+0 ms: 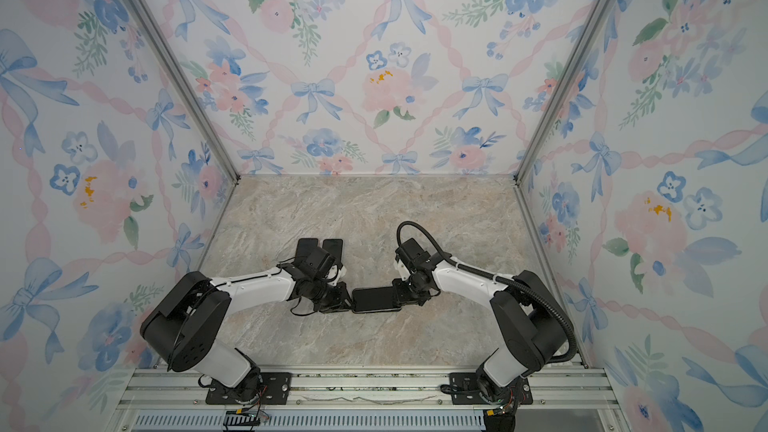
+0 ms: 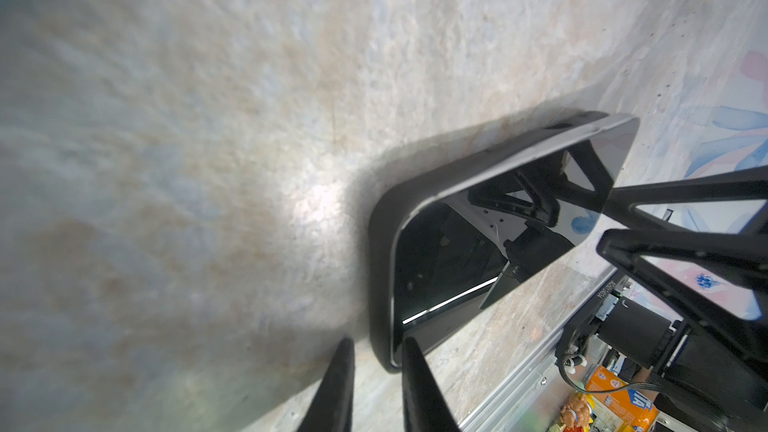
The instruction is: Put the phone into the phone case
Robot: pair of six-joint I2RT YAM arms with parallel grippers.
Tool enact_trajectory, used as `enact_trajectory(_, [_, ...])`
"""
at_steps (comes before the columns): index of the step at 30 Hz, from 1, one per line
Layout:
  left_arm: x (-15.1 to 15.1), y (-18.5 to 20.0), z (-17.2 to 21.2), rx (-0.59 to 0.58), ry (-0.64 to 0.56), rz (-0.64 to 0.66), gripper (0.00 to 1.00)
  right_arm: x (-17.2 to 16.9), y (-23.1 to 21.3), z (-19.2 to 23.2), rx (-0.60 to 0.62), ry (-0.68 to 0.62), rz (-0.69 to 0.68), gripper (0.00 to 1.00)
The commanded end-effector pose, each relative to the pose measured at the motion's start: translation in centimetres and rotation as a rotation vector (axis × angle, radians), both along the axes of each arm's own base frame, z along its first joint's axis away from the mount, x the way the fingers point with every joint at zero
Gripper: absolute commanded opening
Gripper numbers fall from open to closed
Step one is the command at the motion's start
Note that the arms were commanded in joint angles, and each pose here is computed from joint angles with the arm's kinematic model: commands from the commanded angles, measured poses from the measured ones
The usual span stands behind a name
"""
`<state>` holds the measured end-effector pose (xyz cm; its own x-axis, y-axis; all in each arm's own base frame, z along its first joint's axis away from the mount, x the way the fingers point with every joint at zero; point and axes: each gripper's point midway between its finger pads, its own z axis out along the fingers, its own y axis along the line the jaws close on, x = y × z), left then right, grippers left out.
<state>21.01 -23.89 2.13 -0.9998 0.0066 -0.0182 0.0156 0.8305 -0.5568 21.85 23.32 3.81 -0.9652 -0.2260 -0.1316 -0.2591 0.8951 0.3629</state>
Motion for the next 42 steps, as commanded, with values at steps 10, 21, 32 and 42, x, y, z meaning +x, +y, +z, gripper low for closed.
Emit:
enact_trajectory(10, [-0.3, -0.4, -0.2, 0.007, 0.002, -0.029, 0.25, -1.8, 0.5, -0.8, 0.009, 0.042, 0.003, 0.31])
enact_trajectory(21, [-0.2, -1.3, 0.2, -0.029, -0.007, -0.038, 0.25, -2.5, 1.5, -1.0, 0.025, 0.051, 0.018, 0.21])
enact_trajectory(32, [-0.3, -1.8, 0.6, -0.048, -0.015, -0.043, 0.24, -2.9, 3.0, -1.4, 0.051, 0.059, 0.032, 0.16])
enact_trajectory(42, [-0.3, -1.9, 0.6, -0.055, -0.018, -0.045, 0.24, -3.3, 3.8, -2.0, 0.055, 0.069, 0.041, 0.14])
